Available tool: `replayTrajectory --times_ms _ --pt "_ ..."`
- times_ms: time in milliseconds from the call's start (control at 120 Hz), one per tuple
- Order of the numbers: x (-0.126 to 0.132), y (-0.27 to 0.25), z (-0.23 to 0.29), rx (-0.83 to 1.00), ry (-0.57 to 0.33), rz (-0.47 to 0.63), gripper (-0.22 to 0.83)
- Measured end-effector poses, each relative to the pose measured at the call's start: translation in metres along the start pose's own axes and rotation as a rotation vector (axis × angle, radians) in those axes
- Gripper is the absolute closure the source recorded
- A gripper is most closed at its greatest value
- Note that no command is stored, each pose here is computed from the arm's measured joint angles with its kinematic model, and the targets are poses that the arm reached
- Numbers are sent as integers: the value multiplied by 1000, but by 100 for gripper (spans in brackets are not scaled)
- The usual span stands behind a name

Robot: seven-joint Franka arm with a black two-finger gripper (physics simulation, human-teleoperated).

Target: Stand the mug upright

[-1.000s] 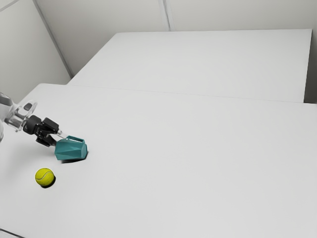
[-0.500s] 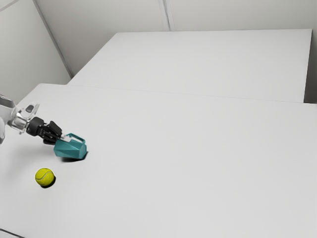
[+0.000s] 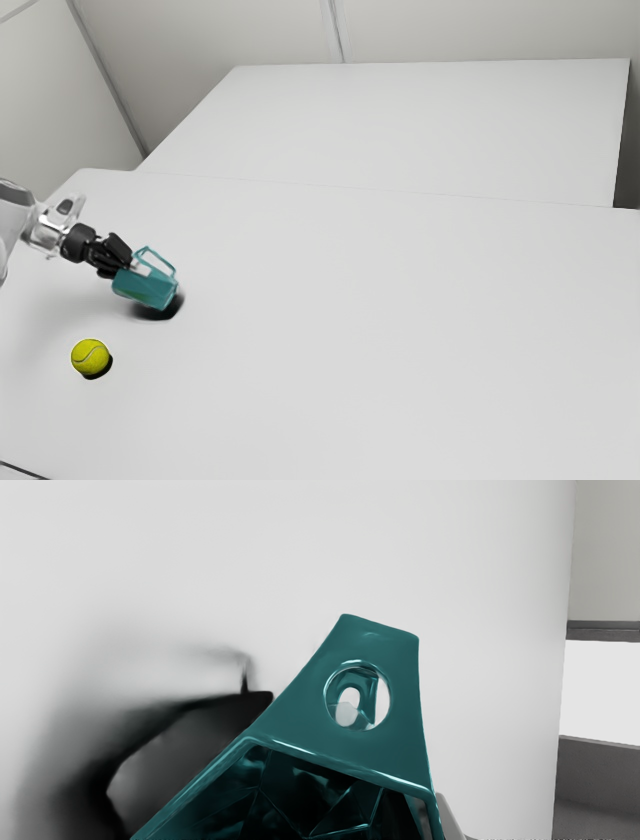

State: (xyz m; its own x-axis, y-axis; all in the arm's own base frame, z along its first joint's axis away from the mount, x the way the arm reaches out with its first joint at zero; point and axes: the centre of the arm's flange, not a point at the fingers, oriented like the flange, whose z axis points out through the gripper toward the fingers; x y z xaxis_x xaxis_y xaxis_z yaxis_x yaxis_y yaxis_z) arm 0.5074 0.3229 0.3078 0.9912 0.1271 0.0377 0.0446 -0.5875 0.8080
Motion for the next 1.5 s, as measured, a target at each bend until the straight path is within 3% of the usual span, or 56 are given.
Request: replayTrajectory --times_ms 300,400,883,1300,1500 --pt "19 70 16 96 -82 100 78" --pt "13 93 28 148 -112 121 78" --pt "18 173 111 537 -236 282 78" --pt "-3 205 169 786 -284 332 78" --pt "-25 212 193 862 -257 345 78"
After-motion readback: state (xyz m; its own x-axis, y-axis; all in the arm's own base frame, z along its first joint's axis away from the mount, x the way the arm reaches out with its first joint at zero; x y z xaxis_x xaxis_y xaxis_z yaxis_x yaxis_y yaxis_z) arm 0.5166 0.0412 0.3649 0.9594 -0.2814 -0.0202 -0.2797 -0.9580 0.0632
